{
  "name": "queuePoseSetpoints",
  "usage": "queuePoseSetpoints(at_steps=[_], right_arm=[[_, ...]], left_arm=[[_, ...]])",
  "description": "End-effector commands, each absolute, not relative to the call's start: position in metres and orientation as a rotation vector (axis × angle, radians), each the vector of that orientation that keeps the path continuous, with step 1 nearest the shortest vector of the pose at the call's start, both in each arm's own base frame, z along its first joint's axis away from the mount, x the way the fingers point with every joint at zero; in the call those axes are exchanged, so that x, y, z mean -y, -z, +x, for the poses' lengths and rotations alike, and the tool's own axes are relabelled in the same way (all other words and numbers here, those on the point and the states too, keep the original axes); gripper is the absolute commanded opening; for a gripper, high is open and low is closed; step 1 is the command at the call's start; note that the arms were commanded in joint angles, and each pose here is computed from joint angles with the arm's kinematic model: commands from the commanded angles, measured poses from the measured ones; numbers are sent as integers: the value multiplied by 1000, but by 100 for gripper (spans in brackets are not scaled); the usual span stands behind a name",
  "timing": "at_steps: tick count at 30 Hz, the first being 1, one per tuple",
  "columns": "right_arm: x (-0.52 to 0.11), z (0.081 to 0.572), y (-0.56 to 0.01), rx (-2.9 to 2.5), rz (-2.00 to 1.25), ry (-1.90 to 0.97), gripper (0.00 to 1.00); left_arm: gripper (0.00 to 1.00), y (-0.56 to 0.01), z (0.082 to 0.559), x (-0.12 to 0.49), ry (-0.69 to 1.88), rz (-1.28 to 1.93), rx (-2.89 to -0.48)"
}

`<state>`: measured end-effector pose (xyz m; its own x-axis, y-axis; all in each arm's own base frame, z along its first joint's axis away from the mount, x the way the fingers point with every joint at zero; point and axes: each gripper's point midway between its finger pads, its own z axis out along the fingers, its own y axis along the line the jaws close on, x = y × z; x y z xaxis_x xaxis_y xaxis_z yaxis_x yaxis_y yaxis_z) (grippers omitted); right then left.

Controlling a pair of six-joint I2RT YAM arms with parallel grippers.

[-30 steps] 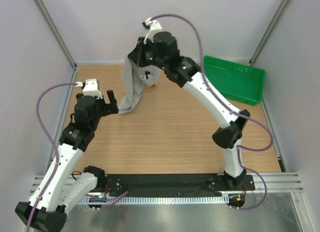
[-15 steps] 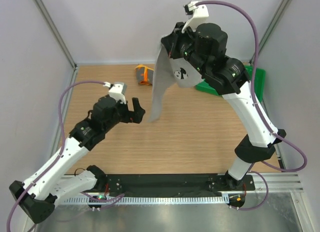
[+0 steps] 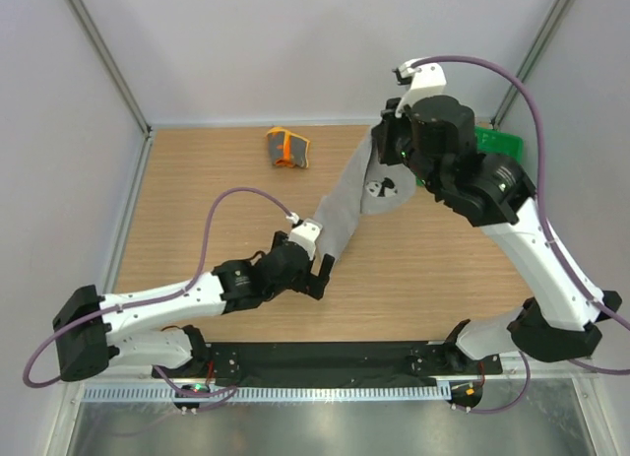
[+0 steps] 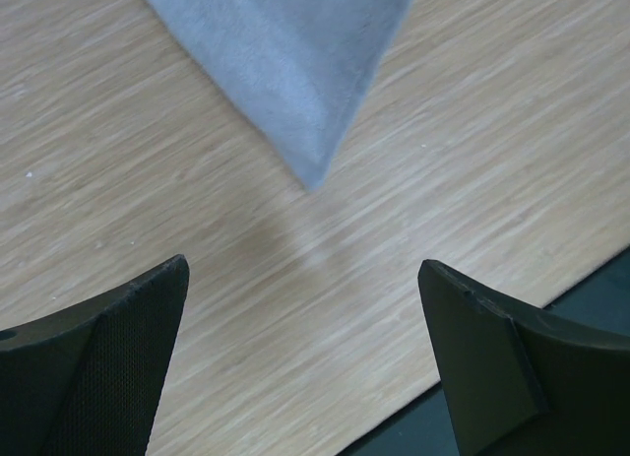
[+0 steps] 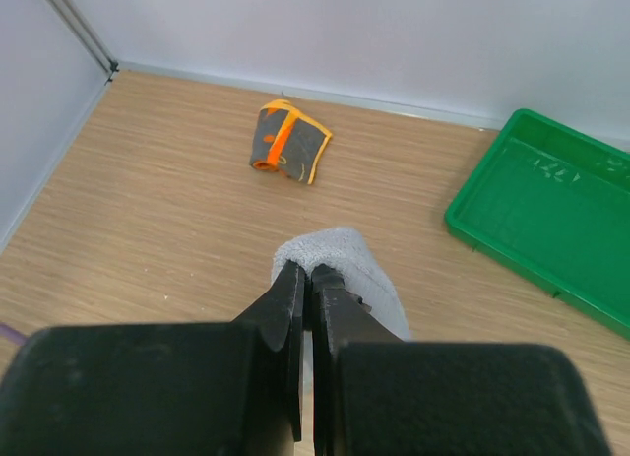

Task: Roll the towels
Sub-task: Move the towel to the center of the board, then flatten the towel

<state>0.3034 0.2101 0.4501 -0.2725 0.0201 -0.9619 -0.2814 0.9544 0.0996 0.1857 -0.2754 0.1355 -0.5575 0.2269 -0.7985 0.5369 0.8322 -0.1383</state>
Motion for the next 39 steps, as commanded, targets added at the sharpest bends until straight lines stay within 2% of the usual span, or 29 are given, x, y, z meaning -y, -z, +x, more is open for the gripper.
queuePoseSetpoints(at_steps=[1, 8, 15, 22, 23, 24, 25, 35, 38, 39], right_arm=[[-193, 296, -464, -1772, -143, -273, 1], [-182, 289, -462, -1773, -128, -269, 1], [-176, 284, -454, -1792, -126, -252, 1], [-178, 284, -453, -1790, -131, -264, 1], [-180, 284, -452, -1793, -133, -269, 1], [-181, 285, -452, -1797, -134, -272, 1], [-183, 285, -451, -1800, -137, -275, 1], [-187, 282, -451, -1802, -138, -316, 1], [-186, 280, -452, -1803, -135, -324, 1], [-186, 280, -452, -1804, -134, -325, 1]], left_arm=[[100, -132, 201, 291, 401, 492, -2115], [100, -103, 218, 320, 187, 519, -2117], [100, -89, 219, 369, 213, 562, -2122], [100, -60, 216, 383, 193, 603, -2159], [97, -58, 218, 381, 175, 587, -2157], [88, -51, 220, 379, 147, 584, -2160], [84, -50, 222, 377, 130, 571, -2154], [65, -35, 229, 381, 94, 584, -2137], [51, -33, 230, 384, 104, 591, -2129], [41, -34, 231, 386, 112, 584, -2123]])
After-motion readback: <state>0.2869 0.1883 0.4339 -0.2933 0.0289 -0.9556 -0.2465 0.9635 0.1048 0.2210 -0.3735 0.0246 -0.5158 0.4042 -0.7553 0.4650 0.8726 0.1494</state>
